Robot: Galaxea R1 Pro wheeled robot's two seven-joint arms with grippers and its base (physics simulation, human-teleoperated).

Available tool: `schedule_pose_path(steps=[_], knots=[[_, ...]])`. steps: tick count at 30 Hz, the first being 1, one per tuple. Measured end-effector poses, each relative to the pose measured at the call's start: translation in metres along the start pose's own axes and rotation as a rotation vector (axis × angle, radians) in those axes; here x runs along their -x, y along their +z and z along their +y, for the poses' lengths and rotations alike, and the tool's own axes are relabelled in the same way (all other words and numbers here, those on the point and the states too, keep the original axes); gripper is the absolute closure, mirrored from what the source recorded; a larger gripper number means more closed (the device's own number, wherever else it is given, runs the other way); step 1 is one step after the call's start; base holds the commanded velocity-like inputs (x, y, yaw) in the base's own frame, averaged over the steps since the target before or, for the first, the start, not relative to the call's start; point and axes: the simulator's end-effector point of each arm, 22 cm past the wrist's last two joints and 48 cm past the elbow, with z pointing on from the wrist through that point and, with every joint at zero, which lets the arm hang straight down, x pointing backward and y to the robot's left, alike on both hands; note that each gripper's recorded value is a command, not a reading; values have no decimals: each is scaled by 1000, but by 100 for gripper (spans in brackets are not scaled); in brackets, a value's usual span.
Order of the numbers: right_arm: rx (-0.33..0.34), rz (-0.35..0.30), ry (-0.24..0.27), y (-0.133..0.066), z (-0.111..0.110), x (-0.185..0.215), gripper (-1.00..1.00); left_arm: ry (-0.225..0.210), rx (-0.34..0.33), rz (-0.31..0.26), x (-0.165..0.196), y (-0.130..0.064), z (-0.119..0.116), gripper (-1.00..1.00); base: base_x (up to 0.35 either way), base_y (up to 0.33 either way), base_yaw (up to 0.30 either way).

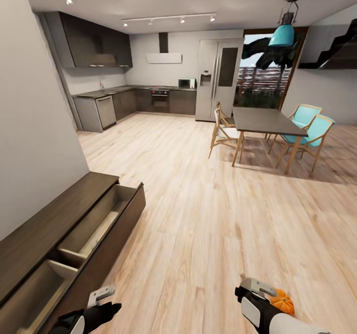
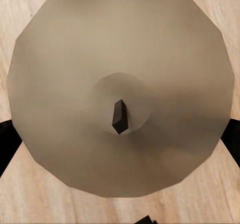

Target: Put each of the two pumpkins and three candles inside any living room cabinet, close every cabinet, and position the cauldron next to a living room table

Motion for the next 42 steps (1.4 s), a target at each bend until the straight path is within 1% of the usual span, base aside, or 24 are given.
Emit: schedule_pose_path(steps=[42], knots=[[0,0,0,0,0,0,100,4,-1,1,0,0,-1,-100,325,0,0]])
